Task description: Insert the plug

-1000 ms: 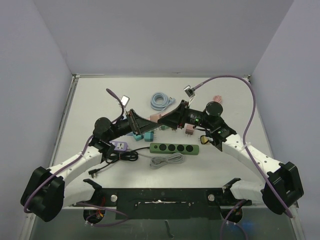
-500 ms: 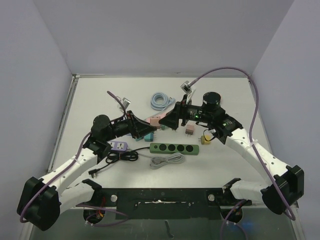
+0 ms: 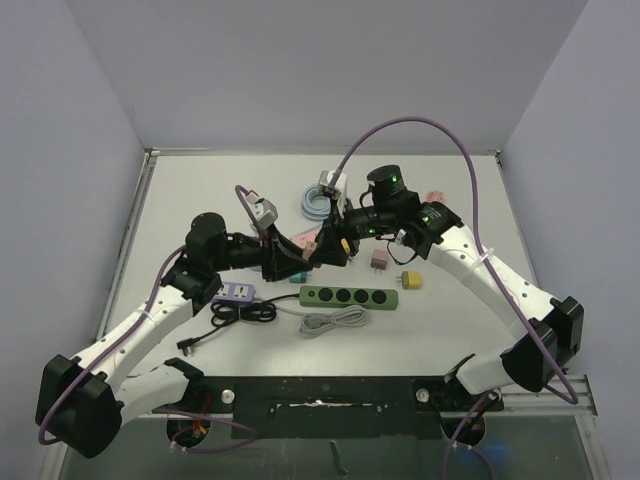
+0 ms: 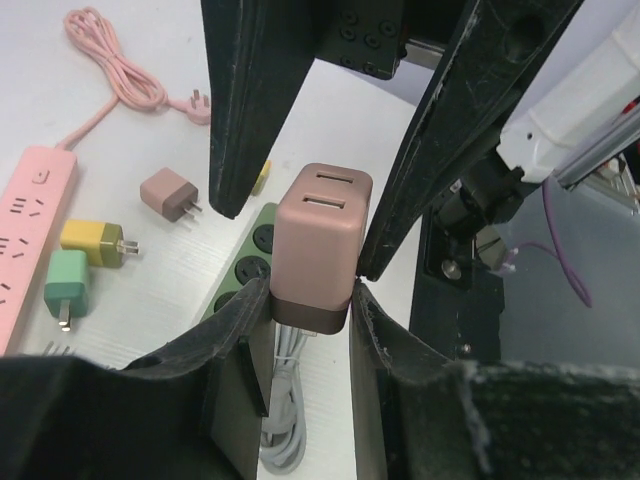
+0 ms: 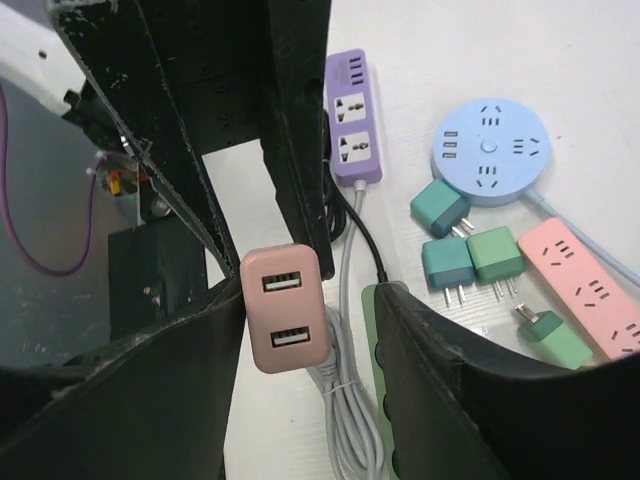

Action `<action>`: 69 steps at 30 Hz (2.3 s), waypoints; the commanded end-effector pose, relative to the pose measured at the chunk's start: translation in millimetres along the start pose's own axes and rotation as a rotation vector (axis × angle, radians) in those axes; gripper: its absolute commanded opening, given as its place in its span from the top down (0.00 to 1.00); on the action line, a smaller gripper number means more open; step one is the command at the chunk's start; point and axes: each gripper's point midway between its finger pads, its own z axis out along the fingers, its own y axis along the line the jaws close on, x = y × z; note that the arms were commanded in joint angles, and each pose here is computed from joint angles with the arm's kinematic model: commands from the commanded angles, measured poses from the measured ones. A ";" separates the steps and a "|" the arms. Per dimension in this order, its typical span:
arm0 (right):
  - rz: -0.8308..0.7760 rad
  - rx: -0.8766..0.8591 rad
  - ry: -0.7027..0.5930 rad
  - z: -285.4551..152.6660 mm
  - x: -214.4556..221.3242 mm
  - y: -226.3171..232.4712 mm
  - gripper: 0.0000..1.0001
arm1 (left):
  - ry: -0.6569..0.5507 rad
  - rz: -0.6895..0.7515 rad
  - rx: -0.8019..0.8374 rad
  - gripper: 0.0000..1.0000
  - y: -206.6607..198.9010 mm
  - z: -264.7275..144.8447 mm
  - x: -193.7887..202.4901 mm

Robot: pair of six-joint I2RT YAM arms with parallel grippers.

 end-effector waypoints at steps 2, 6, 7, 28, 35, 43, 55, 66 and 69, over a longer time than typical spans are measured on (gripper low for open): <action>-0.146 -0.112 0.019 -5.7 -3.3 16.8 0.55 | 0.010 0.151 0.097 1.00 -18.1 -2.6 -15.2; -0.208 -0.187 0.010 -6.2 -1.4 27.2 0.66 | 0.017 0.158 0.109 1.00 -19.0 -3.0 -12.6; -0.218 -0.193 0.009 -5.9 -0.6 27.3 0.68 | 0.018 0.158 0.113 1.00 -19.5 -2.8 -12.2; -0.242 0.076 0.199 6.3 75.5 -46.0 1.00 | -0.204 -0.110 -0.596 0.37 50.3 -79.2 -4.4; -0.250 0.051 0.207 31.1 108.5 -41.5 1.00 | -0.300 -0.182 -0.796 0.37 63.6 -114.3 -2.6; -0.265 0.115 0.200 44.3 129.7 -52.7 1.00 | -0.311 -0.201 -0.912 0.37 69.2 -136.1 3.0; -0.272 0.101 0.265 56.3 156.5 -64.4 1.00 | -0.299 -0.220 -0.925 0.37 73.8 -136.1 13.0; -0.251 0.043 0.297 59.5 172.1 -57.3 1.00 | -0.295 -0.221 -0.925 0.37 75.6 -135.0 15.2; -0.246 0.034 0.305 61.2 177.5 -57.2 1.00 | -0.297 -0.221 -0.924 0.37 75.9 -134.6 14.9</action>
